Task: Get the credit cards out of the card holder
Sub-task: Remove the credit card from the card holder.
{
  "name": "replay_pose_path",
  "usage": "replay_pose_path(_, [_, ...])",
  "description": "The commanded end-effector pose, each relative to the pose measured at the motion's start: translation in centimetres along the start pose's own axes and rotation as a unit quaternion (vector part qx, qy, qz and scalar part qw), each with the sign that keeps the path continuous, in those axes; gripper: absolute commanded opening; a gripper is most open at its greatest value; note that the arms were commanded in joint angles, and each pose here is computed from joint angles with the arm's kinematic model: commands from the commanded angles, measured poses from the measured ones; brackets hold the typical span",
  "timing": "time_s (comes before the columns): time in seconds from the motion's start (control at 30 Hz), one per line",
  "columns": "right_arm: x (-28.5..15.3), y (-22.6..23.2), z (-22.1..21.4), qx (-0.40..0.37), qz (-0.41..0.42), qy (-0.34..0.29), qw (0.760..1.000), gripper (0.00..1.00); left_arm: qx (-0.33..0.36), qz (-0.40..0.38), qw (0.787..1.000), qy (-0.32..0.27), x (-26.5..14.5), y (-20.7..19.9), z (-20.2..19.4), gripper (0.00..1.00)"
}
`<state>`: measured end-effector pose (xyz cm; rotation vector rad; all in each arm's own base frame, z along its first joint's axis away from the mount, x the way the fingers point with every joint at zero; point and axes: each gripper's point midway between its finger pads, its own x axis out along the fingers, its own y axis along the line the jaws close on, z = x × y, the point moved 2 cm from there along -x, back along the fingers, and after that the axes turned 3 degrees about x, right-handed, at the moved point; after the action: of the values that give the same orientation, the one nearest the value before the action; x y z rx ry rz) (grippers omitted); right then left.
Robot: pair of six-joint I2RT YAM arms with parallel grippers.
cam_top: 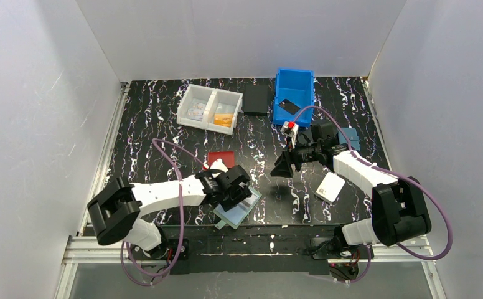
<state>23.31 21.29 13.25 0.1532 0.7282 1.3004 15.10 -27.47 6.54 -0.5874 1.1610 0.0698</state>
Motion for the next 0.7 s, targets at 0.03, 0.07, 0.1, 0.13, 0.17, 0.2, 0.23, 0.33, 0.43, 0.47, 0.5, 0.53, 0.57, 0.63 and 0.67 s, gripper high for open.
replay_pose_path(0.03, [-0.2,0.1,1.7,-0.023,0.005,-0.019,1.0,0.72,-0.003,0.019,1.0,-0.022,0.7,-0.8,0.9,0.57])
replay_pose_path(0.07, [-0.2,0.1,1.7,-0.023,0.005,-0.019,1.0,0.72,-0.001,0.024,0.999,-0.02,0.9,-0.7,0.9,0.57])
replay_pose_path(0.1, [-0.2,0.1,1.7,-0.023,0.005,-0.019,1.0,0.72,-0.001,0.028,0.999,-0.018,1.1,-0.6,0.8,0.57])
replay_pose_path(0.13, [-0.2,0.1,1.7,-0.024,0.005,-0.019,1.0,0.72,0.0,0.032,0.999,-0.017,1.2,-0.5,0.7,0.57])
replay_pose_path(0.17, [-0.2,0.1,1.7,-0.023,0.005,-0.019,1.0,0.72,0.0,0.037,0.999,-0.016,1.4,-0.4,0.7,0.57])
replay_pose_path(0.2, [-0.2,0.1,1.7,-0.022,0.005,-0.019,1.0,0.72,0.001,0.04,0.999,-0.015,1.5,-0.3,0.7,0.57])
replay_pose_path(0.23, [-0.2,0.1,1.6,-0.021,0.004,-0.018,1.0,0.72,0.002,0.043,0.999,-0.014,1.6,-0.3,0.6,0.57])
replay_pose_path(0.33, [-0.2,0.1,1.6,-0.02,0.004,-0.018,1.0,0.72,0.008,0.051,0.999,-0.013,1.7,0.0,0.8,0.57])
replay_pose_path(0.43, [-0.2,0.1,1.6,-0.019,0.004,-0.018,1.0,0.72,0.031,0.047,0.998,-0.012,2.1,0.1,1.4,0.53])
replay_pose_path(0.47, [-0.2,0.1,1.6,-0.019,0.004,-0.018,1.0,0.72,0.045,0.04,0.998,-0.008,2.2,-0.1,1.5,0.52])
replay_pose_path(0.5, [-0.2,0.1,1.6,-0.018,0.004,-0.018,1.0,0.72,0.065,0.033,0.997,0.0,2.5,-0.2,1.6,0.52])
replay_pose_path(0.53, [-0.2,0.0,1.6,-0.018,0.004,-0.018,1.0,0.72,0.083,0.026,0.996,0.011,2.7,-0.4,1.8,0.51])
replay_pose_path(0.57, [-0.2,0.0,1.5,-0.017,0.004,-0.018,1.0,0.72,0.106,0.018,0.994,0.024,2.8,-0.6,1.8,0.49])
replay_pose_path(0.63, [-0.1,0.0,1.5,-0.017,0.004,-0.019,1.0,0.72,0.155,0.01,0.987,0.043,3.1,-0.6,2.2,0.44])
replay_pose_path(0.67, [-0.1,0.1,1.5,-0.016,0.004,-0.019,1.0,0.72,0.175,0.005,0.983,0.052,3.3,-0.6,2.2,0.44])
